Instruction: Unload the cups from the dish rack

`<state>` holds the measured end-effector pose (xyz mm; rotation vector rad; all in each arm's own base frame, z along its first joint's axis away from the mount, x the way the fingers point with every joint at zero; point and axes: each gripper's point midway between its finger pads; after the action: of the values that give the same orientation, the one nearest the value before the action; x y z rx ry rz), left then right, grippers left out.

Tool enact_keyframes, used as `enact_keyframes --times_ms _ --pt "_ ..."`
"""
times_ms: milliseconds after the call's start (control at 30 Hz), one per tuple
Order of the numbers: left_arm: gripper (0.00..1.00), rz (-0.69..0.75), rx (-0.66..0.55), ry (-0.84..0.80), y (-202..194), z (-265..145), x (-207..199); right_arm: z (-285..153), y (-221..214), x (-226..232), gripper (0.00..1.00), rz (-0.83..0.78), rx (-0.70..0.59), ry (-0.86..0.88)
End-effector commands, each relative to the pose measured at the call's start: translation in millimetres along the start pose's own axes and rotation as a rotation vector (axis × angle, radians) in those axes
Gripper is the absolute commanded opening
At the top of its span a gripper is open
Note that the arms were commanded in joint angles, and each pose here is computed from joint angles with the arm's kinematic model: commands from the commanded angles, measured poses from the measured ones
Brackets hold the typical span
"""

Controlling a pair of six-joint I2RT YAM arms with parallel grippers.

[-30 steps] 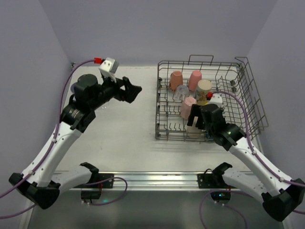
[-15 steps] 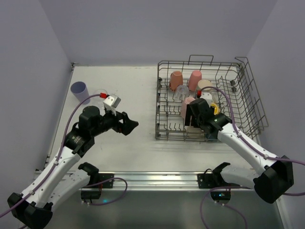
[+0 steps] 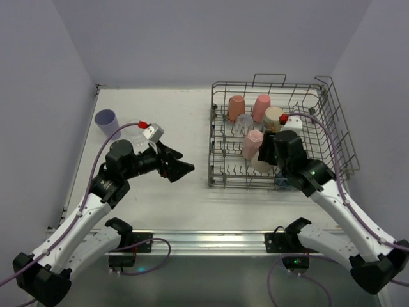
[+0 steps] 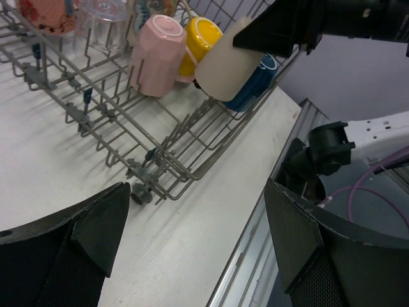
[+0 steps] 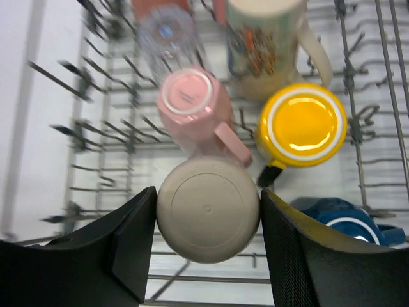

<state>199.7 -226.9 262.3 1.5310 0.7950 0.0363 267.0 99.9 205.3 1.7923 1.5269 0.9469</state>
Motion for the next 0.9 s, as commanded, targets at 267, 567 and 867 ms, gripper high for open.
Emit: enact_keyframes --times_ms 267,567,867 --pt "0.87 -0.184 -0.113 -0.341 27.5 9.9 -53.1 -139.7 124.3 97.6 0.24 0.338 -0.424 0.792" --pt "0.8 -0.298 -0.174 -0.479 33.7 7.3 -76.1 -155.8 106.8 161.1 0.24 0.445 -0.257 1.176" --pt "0.7 -0.313 -0.204 -0.486 36.1 12.6 -76.7 -141.5 71.7 183.9 0.25 0.458 -0.114 1.248"
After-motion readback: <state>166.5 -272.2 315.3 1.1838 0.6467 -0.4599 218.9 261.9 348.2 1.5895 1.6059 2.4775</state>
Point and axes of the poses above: each gripper's point midway between its finger pads, its own z axis out along the fingers, its own x axis along the line the jaws close on, y = z × x, and after that the axes turned 2 degrees about z, right-handed
